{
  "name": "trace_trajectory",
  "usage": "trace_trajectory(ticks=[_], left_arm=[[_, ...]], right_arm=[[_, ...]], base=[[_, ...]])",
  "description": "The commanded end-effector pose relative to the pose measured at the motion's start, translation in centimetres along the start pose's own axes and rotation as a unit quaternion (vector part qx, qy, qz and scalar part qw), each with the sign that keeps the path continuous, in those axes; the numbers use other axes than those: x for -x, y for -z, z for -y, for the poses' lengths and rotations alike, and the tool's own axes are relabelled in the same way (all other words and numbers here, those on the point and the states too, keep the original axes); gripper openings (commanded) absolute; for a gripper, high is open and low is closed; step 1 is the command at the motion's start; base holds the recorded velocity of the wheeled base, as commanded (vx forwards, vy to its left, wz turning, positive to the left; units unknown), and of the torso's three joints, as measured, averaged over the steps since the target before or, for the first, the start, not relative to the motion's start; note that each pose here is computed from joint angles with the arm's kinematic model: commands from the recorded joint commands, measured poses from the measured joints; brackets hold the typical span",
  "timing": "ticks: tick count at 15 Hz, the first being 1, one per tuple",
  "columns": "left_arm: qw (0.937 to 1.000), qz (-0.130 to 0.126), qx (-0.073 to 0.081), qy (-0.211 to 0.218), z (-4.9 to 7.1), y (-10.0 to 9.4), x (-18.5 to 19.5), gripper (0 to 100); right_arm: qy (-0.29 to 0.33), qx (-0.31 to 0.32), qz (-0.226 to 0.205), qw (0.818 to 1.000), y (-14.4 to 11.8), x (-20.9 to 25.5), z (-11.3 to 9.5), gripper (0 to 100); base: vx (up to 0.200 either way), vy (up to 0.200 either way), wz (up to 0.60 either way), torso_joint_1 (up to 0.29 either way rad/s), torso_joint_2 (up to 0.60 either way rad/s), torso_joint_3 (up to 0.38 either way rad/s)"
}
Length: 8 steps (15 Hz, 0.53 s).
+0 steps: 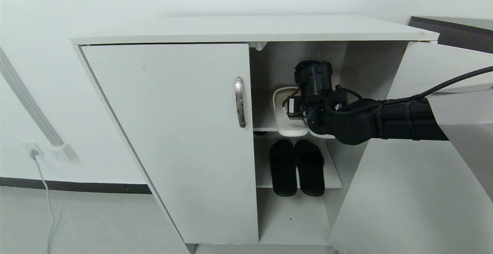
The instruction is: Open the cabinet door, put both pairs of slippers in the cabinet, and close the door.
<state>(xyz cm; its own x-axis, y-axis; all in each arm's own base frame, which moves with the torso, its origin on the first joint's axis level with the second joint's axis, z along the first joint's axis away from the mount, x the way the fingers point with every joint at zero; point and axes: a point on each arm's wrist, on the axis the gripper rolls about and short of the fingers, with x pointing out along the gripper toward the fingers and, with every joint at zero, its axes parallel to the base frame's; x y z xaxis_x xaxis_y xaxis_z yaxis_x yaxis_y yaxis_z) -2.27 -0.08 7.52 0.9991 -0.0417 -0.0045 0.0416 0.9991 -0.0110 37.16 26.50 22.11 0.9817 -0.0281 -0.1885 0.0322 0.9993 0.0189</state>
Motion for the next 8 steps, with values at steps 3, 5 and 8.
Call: trace_trajectory(ticks=[3, 5, 8], left_arm=[[1.0000, -0.001, 0.001, 0.000, 0.00, 0.00, -0.01, 0], [1.0000, -0.001, 0.001, 0.000, 0.00, 0.00, -0.01, 0], [1.0000, -0.001, 0.001, 0.000, 0.00, 0.00, -0.01, 0]], right_arm=[[-0.001, 0.000, 0.000, 1.000, 0.12, -0.10, -0.18, 0], [-0.001, 0.001, -0.001, 1.000, 0.23, -0.20, -0.25, 100], [-0.004, 0.004, -0.004, 1.000, 0.06, 0.75, 0.04, 100]], base=[[0.000, 0.000, 0.00, 0.000, 0.00, 0.000], [0.000, 0.000, 0.00, 0.000, 0.00, 0.000], [0.000, 0.000, 0.00, 0.000, 0.00, 0.000]])
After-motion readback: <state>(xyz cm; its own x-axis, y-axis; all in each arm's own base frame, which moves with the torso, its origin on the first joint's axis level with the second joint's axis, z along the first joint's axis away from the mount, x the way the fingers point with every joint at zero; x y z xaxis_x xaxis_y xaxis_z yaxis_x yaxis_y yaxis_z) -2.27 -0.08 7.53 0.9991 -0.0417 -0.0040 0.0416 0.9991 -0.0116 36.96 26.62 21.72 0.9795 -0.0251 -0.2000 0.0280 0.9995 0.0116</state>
